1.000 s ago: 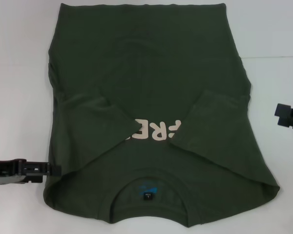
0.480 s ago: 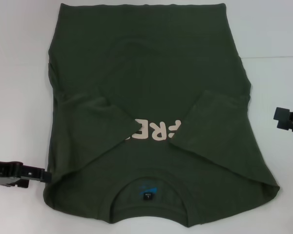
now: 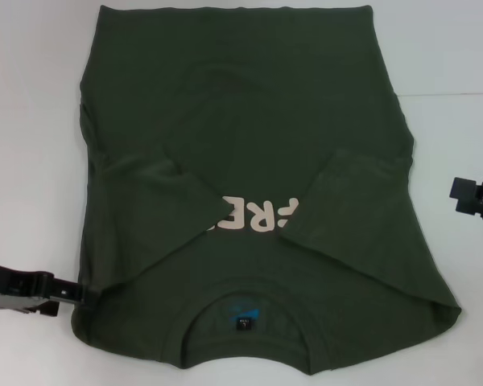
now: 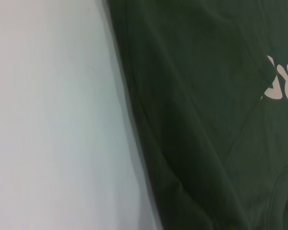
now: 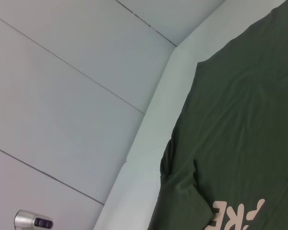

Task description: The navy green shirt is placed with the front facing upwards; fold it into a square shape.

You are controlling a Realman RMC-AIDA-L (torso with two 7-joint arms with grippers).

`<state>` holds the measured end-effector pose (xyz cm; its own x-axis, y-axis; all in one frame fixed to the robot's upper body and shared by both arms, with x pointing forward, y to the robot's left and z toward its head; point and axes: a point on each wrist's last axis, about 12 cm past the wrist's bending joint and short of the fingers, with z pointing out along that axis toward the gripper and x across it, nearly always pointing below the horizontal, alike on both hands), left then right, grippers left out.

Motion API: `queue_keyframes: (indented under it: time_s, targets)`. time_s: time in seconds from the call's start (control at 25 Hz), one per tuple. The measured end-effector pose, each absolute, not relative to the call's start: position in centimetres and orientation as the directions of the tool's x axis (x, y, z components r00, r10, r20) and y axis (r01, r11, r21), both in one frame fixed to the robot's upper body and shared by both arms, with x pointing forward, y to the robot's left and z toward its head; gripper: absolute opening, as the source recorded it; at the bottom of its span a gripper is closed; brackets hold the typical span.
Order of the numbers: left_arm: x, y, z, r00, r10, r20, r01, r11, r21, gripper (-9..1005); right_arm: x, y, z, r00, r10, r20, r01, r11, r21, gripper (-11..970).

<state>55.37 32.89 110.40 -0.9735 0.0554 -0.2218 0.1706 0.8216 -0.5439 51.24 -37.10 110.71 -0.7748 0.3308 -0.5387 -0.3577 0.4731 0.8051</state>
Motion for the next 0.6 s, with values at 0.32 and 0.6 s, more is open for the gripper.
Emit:
queue_keyframes:
  time_s: [0.32, 0.6]
  targets:
    - [55.45, 32.56, 110.31, -0.975, 0.059, -0.216, 0.171, 0.818, -0.55, 837, 51.43, -36.99, 110.81, -0.773, 0.327, -0.543, -0.364, 0.473, 0.802, 944]
    - [55.55, 32.28, 110.16, -0.975, 0.063, -0.212, 0.171, 0.822, -0.542, 836, 51.46, -36.83, 110.73, -0.778, 0.318, -0.542, -0.364, 0.474, 0.801, 944]
